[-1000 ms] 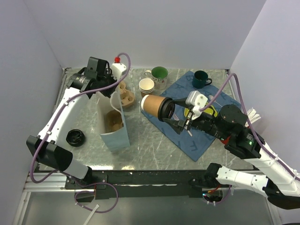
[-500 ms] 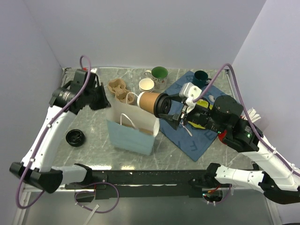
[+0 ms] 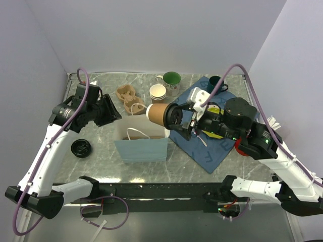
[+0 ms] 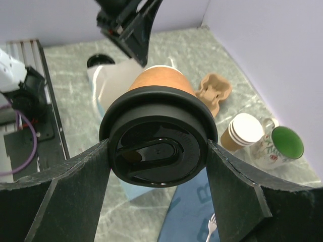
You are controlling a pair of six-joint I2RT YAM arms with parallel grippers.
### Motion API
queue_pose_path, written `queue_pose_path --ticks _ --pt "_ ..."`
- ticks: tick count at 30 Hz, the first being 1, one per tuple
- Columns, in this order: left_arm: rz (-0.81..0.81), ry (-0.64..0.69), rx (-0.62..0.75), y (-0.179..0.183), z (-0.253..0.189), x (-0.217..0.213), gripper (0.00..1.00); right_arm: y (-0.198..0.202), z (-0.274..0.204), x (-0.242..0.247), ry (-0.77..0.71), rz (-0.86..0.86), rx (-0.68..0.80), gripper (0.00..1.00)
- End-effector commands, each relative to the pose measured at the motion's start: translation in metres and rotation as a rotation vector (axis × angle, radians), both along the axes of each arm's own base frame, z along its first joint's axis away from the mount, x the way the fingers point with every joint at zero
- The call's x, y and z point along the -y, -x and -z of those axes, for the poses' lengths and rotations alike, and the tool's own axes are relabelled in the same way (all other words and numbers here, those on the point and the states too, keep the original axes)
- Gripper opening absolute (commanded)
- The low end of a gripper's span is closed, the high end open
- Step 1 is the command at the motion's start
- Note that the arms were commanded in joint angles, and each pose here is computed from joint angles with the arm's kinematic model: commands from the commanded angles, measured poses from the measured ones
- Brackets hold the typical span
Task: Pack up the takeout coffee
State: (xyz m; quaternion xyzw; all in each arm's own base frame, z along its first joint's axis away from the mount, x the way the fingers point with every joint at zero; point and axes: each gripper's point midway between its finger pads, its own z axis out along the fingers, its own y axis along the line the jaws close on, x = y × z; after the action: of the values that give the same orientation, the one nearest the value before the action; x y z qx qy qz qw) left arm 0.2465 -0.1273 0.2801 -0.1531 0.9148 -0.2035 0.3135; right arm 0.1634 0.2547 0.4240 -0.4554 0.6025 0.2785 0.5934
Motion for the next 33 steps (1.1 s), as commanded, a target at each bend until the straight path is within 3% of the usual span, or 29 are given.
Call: queue_pose_path --ticks 1,9,13,18,22,25,29,33 --pt "0.042 -0.025 0.025 0.004 -0.001 -0.002 0.52 0.001 -0.009 -0.004 0.024 -0.031 0.020 0.45" --pt "0.058 -0.103 0.011 0.009 0.013 -0.013 0.50 -0.006 0.008 -0.022 0.154 -0.079 -0.007 0.45" --pt "0.097 -0.096 0.080 0.000 0.004 -0.008 0.47 -0.012 0.017 -0.033 0.200 -0.095 -0.013 0.45" --pt "0.186 -0.052 0.145 -0.009 -0.002 0.009 0.31 -0.023 0.033 -0.047 0.313 -0.096 -0.014 0.45" --pt "0.248 -0.008 0.184 -0.011 -0.006 0.022 0.07 -0.029 0.041 -0.053 0.363 -0.084 0.012 0.44" --pt "0.284 0.060 0.251 -0.012 -0.015 0.034 0.01 -0.025 0.057 -0.058 0.424 -0.102 0.014 0.44" --pt "0.329 0.160 0.365 -0.005 -0.029 0.046 0.01 -0.033 0.090 -0.059 0.542 -0.037 0.013 0.43" --pt "0.354 0.160 0.446 0.008 -0.028 0.042 0.01 -0.041 0.098 -0.060 0.569 0.035 0.008 0.42"
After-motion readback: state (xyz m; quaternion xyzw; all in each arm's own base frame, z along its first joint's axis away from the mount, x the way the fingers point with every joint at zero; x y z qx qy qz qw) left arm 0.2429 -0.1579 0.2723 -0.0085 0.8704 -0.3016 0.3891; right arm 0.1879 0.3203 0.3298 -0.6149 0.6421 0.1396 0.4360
